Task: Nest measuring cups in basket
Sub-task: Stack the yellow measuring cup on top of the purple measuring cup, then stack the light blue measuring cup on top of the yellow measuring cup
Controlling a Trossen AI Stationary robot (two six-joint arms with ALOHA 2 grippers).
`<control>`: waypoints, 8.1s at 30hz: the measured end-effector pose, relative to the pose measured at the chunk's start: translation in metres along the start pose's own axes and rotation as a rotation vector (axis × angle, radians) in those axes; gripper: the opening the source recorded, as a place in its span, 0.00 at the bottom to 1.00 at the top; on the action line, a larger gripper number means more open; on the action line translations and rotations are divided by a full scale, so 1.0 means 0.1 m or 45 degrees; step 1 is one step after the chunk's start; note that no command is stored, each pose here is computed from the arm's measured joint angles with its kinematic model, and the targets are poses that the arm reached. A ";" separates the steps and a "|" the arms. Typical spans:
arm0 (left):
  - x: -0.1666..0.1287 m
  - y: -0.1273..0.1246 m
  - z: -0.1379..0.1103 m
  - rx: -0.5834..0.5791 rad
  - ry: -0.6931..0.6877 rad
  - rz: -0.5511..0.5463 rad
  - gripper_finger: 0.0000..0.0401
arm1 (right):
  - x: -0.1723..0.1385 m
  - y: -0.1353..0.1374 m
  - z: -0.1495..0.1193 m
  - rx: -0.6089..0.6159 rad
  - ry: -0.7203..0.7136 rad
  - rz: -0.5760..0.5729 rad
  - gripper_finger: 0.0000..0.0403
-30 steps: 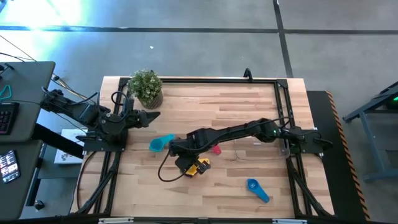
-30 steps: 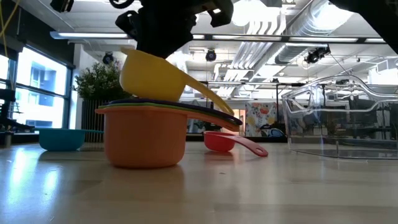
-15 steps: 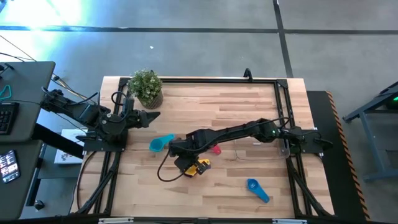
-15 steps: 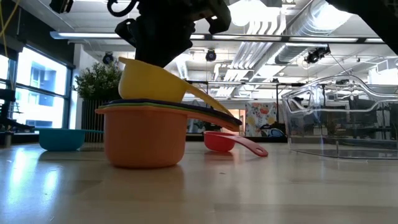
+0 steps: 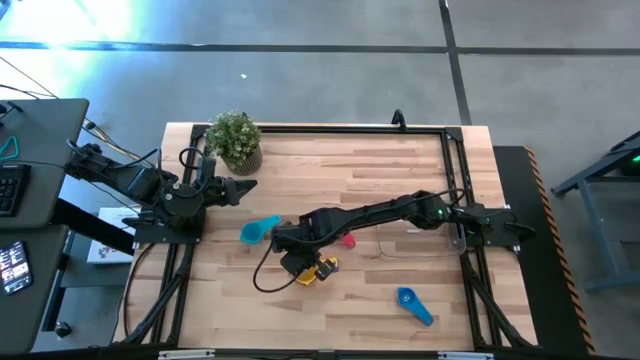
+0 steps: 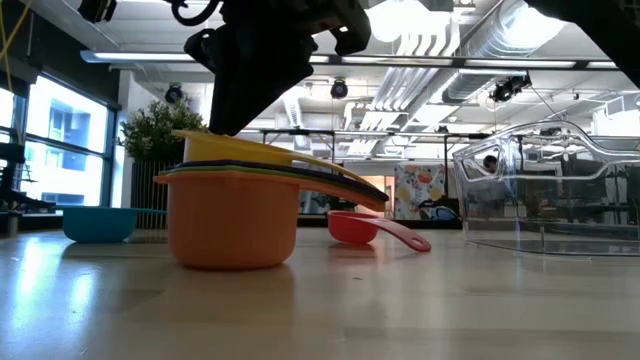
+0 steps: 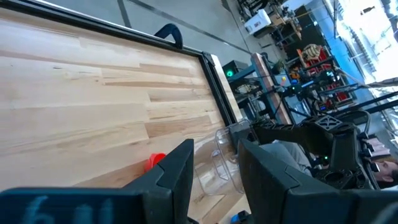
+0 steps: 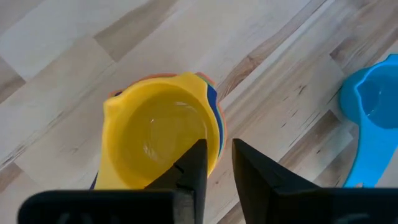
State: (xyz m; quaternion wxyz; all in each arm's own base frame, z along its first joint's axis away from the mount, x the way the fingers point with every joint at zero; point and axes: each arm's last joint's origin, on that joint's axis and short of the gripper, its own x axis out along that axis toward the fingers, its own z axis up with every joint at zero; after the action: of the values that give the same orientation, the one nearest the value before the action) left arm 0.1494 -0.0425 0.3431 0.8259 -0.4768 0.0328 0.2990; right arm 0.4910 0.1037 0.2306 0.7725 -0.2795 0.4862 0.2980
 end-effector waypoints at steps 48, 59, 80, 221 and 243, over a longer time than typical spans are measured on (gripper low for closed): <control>0.00 0.00 0.00 0.041 0.008 -0.002 0.29 | -0.08 -0.06 -0.10 0.218 0.118 -0.044 0.18; 0.00 0.04 -0.03 0.330 0.103 0.018 0.29 | -0.48 0.00 -0.12 0.629 0.159 -0.145 0.18; -0.10 0.47 -0.07 0.728 0.496 0.405 0.29 | -1.49 0.21 -0.07 1.559 -0.156 -0.523 0.18; 1.49 -0.16 -1.46 1.095 1.139 -0.095 0.02 | -2.66 0.29 -0.08 1.649 -0.847 -1.231 0.18; 1.65 0.04 -1.70 1.120 1.216 0.049 0.02 | -2.64 0.31 -0.08 1.676 -0.837 -1.162 0.18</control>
State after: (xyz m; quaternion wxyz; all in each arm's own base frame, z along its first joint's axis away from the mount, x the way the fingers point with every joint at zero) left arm 0.3223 -0.1021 0.1916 0.8330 -0.1740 0.5245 0.0275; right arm 0.3711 0.0686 0.4654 0.9227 0.1570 0.1521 -0.3176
